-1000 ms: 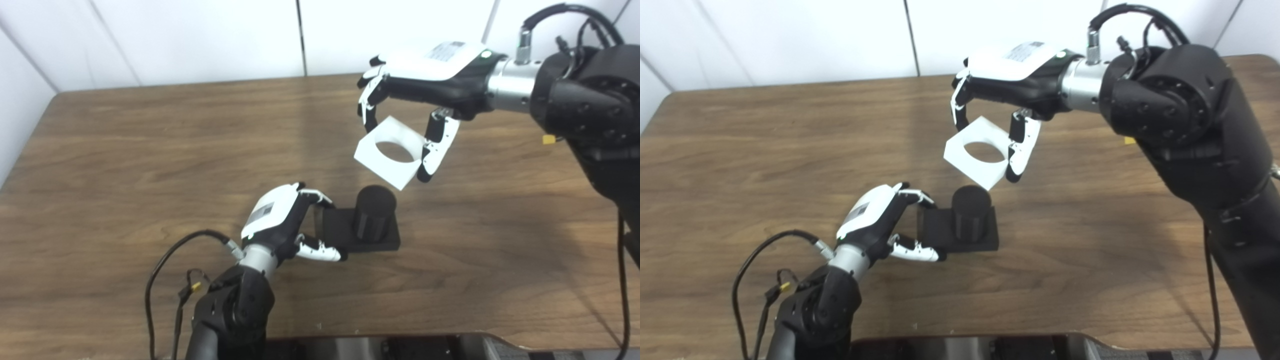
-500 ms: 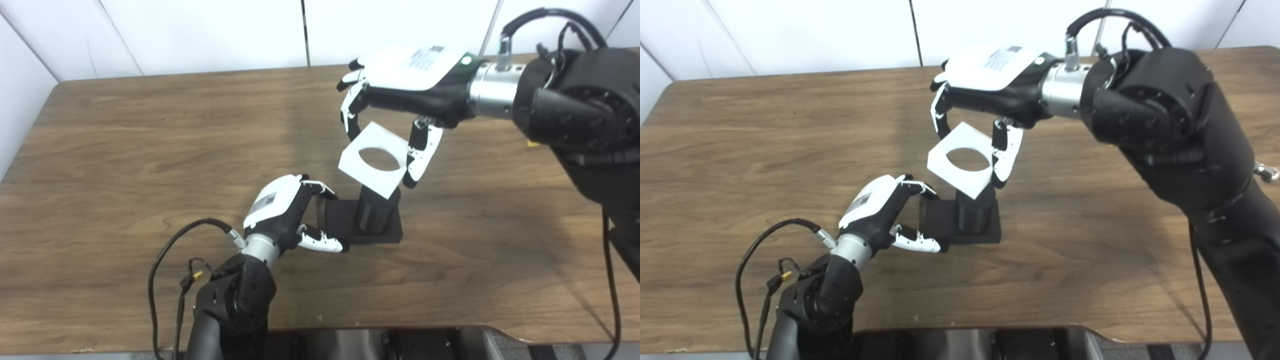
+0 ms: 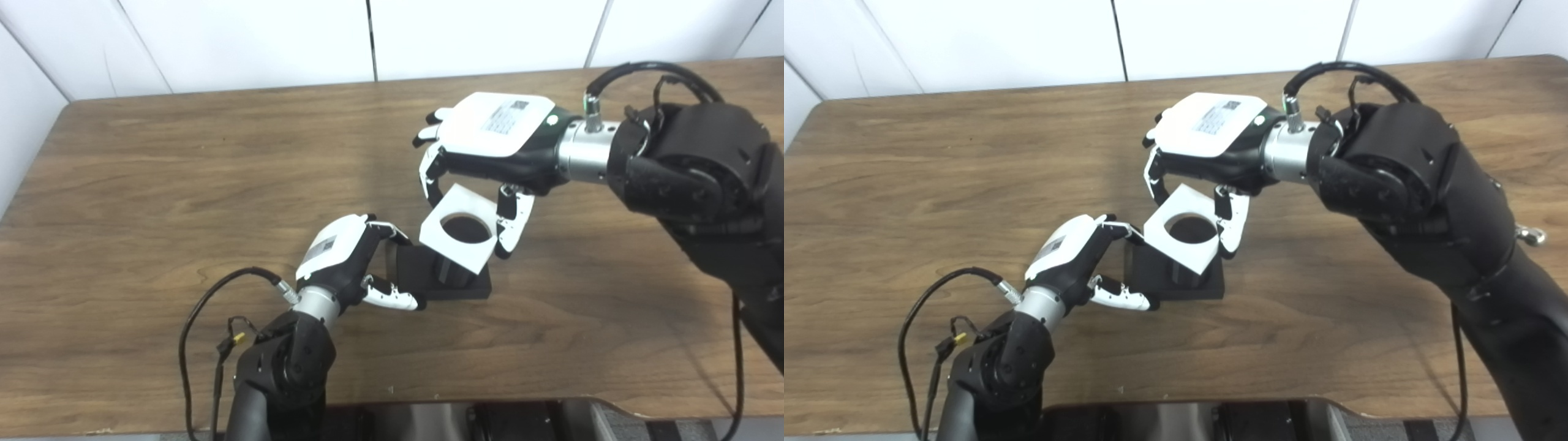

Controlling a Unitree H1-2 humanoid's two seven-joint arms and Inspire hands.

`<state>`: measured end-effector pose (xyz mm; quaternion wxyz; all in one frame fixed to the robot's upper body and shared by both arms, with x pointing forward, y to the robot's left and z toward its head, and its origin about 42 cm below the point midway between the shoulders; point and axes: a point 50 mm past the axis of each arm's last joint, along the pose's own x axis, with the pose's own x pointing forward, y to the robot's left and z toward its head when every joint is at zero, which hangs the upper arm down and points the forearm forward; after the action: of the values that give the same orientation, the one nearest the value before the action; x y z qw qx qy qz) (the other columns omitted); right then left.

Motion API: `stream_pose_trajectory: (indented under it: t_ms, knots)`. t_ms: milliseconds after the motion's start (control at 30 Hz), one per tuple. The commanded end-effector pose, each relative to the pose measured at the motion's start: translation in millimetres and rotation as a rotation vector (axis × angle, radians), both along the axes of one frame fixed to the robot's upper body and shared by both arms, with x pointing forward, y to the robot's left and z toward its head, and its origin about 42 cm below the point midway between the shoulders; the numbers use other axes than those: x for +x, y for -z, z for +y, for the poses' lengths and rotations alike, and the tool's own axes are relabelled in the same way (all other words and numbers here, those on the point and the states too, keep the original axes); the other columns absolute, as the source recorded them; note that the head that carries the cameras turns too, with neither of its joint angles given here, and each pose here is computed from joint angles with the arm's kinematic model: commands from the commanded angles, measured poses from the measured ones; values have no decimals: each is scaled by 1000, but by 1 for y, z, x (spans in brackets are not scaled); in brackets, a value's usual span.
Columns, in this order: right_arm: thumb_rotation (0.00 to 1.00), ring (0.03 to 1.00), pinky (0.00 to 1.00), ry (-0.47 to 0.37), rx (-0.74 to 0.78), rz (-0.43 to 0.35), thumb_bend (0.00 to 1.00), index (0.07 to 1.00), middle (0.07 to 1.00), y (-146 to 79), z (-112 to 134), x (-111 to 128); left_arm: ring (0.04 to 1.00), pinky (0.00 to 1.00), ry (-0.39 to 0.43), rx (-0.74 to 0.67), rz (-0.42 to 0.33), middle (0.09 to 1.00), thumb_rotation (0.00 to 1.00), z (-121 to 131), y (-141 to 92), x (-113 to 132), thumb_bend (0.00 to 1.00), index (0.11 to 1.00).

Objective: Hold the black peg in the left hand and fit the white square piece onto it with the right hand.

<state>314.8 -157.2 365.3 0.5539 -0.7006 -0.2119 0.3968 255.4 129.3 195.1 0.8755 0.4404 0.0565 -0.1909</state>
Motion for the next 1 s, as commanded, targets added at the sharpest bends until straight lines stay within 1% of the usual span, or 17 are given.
stream_pose_trajectory:
  t_ms: [0, 233, 533, 967]
  knots:
    - [135, 933, 1000, -11, 23, -71, 525, 481, 766, -13, 0, 0, 982, 1000, 5, 0, -55, 841, 67, 0, -14, 2, 502, 491]
    - [136, 929, 1000, -8, 26, -56, 526, 481, 767, -6, -3, -3, 991, 1000, -2, 2, -35, 858, 68, 3, -10, 2, 501, 492]
    - [134, 935, 1000, 10, 37, -45, 525, 482, 776, 3, -5, -4, 991, 1000, -4, -7, -36, 863, 67, 4, -9, 0, 501, 491]
    - [133, 943, 1000, 53, 42, -34, 524, 483, 786, 11, -10, 6, 987, 1000, -5, -10, -40, 858, 69, 1, -13, -5, 500, 491]
